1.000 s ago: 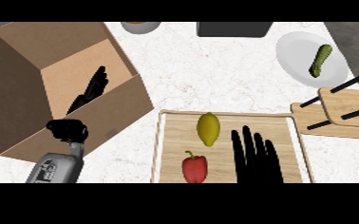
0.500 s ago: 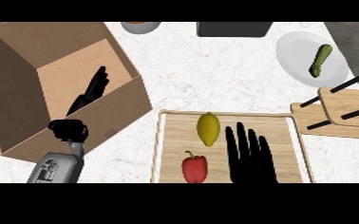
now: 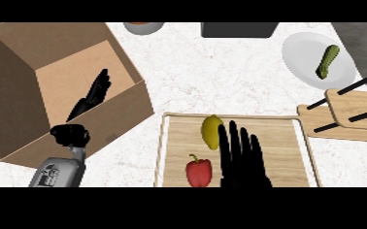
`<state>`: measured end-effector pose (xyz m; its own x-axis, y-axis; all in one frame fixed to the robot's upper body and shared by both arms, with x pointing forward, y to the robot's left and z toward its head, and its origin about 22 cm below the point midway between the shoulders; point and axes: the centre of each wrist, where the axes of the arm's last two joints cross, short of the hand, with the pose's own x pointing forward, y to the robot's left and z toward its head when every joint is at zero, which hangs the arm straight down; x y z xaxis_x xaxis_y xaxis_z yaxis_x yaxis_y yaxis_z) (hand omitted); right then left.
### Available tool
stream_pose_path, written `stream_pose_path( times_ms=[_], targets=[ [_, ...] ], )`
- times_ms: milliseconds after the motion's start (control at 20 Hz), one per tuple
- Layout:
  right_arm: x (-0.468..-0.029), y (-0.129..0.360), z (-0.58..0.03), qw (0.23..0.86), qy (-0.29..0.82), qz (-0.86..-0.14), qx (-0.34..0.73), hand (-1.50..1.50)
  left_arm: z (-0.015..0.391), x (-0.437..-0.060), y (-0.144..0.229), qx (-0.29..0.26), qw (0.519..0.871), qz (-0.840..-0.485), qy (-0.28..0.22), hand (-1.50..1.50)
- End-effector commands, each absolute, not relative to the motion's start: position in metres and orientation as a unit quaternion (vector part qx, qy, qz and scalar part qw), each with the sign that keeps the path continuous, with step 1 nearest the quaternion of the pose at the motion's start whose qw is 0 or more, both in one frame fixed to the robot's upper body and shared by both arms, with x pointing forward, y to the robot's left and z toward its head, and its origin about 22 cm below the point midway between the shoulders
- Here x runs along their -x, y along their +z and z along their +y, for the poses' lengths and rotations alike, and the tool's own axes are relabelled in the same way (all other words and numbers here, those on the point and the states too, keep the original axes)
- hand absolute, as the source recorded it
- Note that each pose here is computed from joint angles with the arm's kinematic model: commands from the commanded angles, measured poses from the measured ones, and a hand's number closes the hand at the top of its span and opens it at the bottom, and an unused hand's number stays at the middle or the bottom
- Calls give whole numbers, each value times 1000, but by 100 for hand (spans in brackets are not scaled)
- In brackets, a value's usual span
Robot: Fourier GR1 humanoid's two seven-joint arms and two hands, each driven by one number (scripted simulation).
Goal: Pick the bell pepper from the tray and place it in the tiered shelf
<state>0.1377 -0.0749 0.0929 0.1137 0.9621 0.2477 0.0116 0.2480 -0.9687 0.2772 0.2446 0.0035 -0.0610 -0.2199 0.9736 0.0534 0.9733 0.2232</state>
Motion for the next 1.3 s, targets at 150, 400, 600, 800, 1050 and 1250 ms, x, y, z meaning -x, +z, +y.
stream_pose_path(
  times_ms=[150,400,600,800,1050,1250],
  targets=[
    [-123,91,-33,649,376,-480,456,-150,237,-281,10,-55,697,-706,-116,0],
    [-138,77,-27,649,384,-464,465,-150,229,-284,5,-52,697,-707,-108,0],
    [-145,71,-25,652,385,-458,466,-150,222,-283,9,-44,697,-707,-115,0],
    [-151,66,-26,652,382,-451,474,-150,225,-277,8,-46,697,-706,-117,0],
    [-146,45,-20,651,382,-451,476,-150,221,-281,10,-51,689,-713,-119,0],
    [-166,49,-29,661,381,-440,473,-150,231,-282,19,-58,693,-708,-123,0]
  ],
)
